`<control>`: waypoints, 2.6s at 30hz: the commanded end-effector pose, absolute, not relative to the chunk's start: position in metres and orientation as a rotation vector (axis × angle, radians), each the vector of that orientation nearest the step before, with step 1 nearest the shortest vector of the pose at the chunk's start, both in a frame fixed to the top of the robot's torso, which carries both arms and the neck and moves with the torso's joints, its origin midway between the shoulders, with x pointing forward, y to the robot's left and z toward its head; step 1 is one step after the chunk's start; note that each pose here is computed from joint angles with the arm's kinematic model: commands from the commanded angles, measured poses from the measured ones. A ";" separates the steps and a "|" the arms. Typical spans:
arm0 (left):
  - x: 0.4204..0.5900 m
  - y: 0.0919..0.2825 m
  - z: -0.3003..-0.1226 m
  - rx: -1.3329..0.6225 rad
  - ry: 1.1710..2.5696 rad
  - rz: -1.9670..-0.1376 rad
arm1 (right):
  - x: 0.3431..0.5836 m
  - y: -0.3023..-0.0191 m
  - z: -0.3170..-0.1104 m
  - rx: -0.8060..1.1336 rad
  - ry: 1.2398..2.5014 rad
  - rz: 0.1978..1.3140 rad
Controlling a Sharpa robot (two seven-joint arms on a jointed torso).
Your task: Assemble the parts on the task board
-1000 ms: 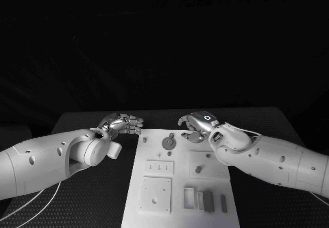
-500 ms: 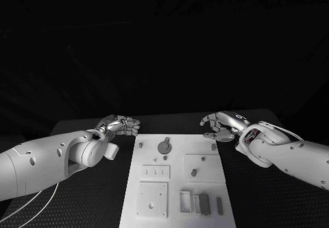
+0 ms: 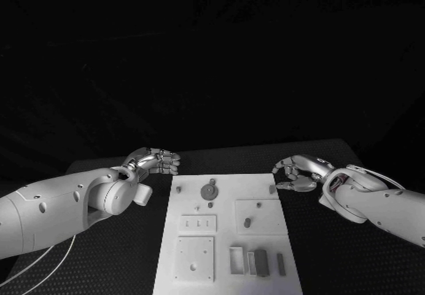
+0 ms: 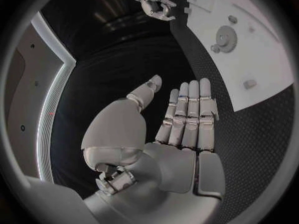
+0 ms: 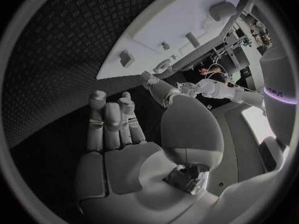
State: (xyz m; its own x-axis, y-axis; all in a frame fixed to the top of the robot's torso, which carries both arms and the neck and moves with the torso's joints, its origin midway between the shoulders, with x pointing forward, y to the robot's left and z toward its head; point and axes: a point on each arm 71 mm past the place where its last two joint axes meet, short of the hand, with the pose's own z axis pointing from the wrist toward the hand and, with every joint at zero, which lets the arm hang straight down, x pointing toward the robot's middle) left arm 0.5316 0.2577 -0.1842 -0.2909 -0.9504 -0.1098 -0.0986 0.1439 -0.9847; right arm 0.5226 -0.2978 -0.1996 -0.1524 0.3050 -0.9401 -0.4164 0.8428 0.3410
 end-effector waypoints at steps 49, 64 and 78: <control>0.528 0.249 -0.187 -1.036 1.591 -1.285 | 0.529 -0.288 -0.243 -0.095 1.666 0.608; 0.528 0.250 -0.187 -1.038 1.594 -1.283 | 0.530 -0.286 -0.245 -0.087 1.656 0.590; 0.527 0.249 -0.187 -1.038 1.602 -1.288 | 0.531 -0.286 -0.245 -0.079 1.648 0.596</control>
State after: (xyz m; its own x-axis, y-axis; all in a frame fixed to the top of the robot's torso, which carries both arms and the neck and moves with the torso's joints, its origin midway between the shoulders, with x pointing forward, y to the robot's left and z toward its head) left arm 0.5273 0.2513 -0.1882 -0.3102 -0.9452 -0.1015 -0.1119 0.1423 -0.9835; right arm 0.5310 -0.2869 -0.2439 -0.1801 0.2856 -0.9413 -0.3786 0.8631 0.3343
